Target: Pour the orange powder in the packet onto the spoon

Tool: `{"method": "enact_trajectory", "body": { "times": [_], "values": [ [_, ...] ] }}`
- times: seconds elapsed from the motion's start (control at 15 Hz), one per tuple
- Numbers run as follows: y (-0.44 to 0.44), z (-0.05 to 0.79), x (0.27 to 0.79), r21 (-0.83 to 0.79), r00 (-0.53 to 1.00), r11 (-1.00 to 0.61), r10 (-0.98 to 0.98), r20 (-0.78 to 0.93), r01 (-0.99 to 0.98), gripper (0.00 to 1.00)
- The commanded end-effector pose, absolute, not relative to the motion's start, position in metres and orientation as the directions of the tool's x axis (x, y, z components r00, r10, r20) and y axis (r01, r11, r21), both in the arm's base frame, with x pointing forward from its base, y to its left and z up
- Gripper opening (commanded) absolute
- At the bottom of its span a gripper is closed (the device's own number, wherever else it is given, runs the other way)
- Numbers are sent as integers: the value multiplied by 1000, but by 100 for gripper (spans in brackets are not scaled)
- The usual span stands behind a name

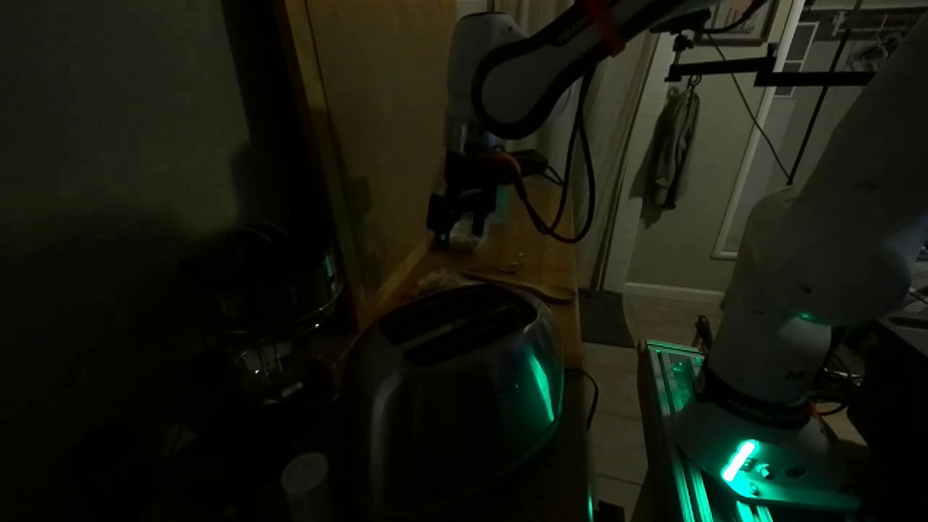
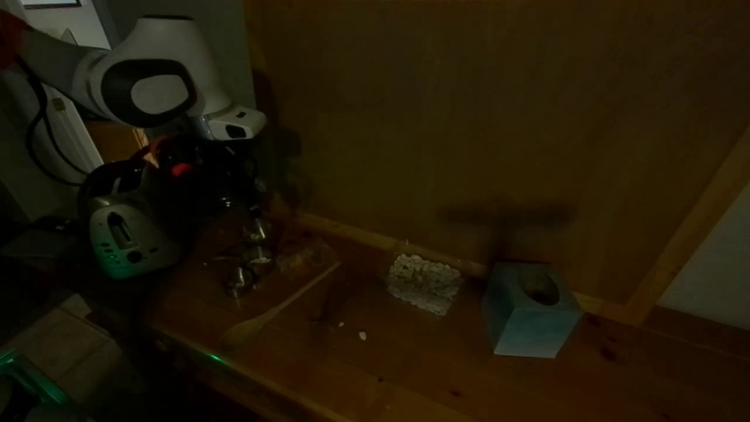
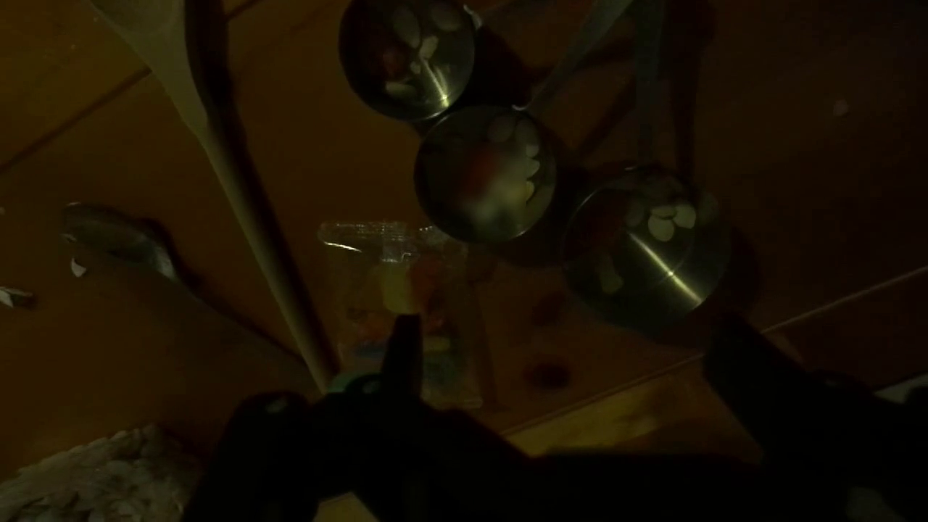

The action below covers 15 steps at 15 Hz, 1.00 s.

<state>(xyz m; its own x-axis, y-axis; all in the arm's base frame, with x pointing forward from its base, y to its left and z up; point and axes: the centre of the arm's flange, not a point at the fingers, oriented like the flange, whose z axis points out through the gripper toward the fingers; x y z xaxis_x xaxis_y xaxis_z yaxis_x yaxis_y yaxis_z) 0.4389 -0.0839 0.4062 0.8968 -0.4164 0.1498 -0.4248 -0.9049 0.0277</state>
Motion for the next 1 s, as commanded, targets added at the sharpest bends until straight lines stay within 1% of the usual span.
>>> {"method": "enact_trajectory", "body": {
  "times": [0.0,0.2,0.33,0.6,0.93],
  "values": [
    [-94,395,450,35,879,-884,-457,137,-465,100],
    [-122,371,464,12,877,-881,-471,93,-474,100],
    [-137,355,469,3,897,-899,-436,71,-437,100],
    [-158,332,486,-19,921,-927,-373,109,-374,100],
    [-168,306,497,-9,919,-925,-377,116,-379,100]
  ]
}}
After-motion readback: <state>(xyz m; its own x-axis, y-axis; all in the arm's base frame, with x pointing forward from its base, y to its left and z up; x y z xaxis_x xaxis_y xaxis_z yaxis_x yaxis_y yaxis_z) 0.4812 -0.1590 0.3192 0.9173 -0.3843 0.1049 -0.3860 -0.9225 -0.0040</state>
